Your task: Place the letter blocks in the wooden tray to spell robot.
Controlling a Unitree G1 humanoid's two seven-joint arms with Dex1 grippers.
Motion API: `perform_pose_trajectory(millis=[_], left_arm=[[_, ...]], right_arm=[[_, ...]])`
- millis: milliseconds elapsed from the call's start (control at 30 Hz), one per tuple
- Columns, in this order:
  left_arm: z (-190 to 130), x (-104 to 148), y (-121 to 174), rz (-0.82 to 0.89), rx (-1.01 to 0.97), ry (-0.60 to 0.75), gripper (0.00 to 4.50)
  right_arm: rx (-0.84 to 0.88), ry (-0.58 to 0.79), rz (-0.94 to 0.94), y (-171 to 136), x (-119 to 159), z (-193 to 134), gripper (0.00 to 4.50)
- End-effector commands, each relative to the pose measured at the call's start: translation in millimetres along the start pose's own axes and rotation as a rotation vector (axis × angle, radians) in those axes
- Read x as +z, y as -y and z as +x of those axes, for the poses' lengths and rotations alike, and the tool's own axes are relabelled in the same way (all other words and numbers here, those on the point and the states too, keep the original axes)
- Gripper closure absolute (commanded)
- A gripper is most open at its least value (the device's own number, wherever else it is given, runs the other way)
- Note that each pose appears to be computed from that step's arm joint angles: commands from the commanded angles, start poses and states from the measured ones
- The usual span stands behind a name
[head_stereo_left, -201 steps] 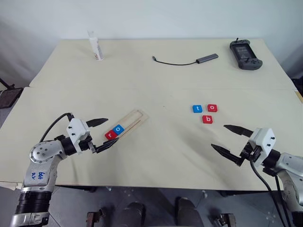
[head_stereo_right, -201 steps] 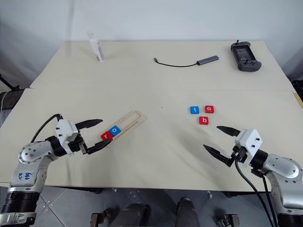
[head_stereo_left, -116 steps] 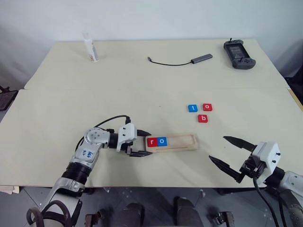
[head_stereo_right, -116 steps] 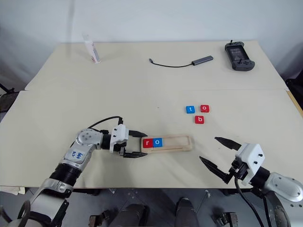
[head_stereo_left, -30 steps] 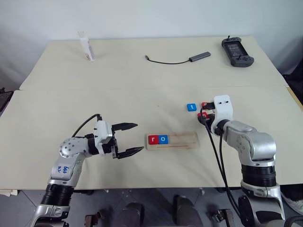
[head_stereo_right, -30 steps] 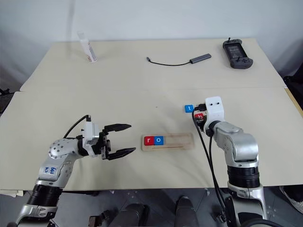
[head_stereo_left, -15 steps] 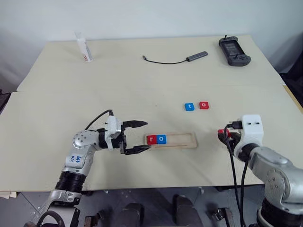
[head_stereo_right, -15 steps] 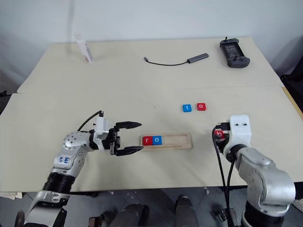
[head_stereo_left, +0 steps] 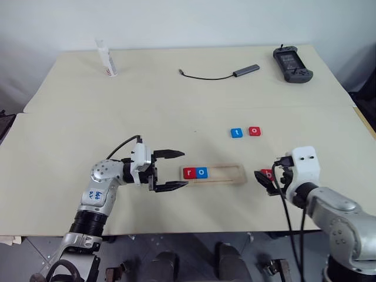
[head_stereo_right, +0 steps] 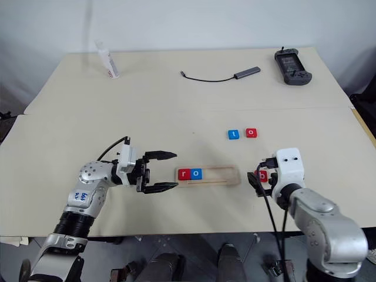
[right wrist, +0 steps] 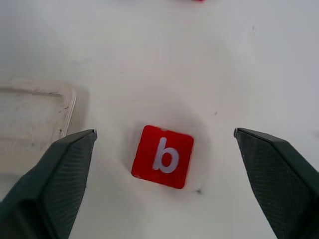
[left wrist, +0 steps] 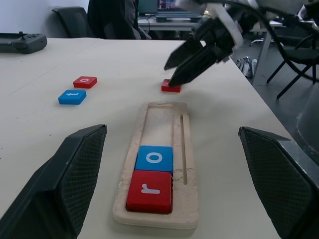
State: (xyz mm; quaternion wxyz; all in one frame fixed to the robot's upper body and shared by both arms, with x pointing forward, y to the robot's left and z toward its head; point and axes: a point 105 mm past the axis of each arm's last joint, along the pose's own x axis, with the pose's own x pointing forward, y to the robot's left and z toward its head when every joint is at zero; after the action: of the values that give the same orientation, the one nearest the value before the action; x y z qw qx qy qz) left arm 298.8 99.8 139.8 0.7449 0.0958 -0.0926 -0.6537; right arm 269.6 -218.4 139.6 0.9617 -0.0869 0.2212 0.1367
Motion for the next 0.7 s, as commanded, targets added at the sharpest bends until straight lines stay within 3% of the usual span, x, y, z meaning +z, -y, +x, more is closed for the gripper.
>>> perform_pose_trajectory(millis=[33,233,533,633,700], left_arm=[[-2.7,5.9,2.9,0.033,0.006,-0.003,0.0],[-1.5,11.1,12.0,0.058,-0.029,0.012,0.0],[-6.0,10.9,16.6,0.053,0.001,-0.019,0.0],[-9.1,10.9,16.4,0.055,0.021,-0.026,0.0],[-10.7,10.9,15.4,0.057,0.035,-0.029,0.0]], right_arm=[[0.21,0.038,-0.228,4.4,16.2,-12.5,0.03],[0.493,0.038,-0.581,15.5,10.1,-10.6,0.03],[0.631,-0.026,-0.622,38.9,-3.9,33.7,0.03],[0.685,-0.045,-0.6,35.9,-7.3,40.0,0.65],[0.714,-0.051,-0.605,34.7,-9.5,41.9,1.3]])
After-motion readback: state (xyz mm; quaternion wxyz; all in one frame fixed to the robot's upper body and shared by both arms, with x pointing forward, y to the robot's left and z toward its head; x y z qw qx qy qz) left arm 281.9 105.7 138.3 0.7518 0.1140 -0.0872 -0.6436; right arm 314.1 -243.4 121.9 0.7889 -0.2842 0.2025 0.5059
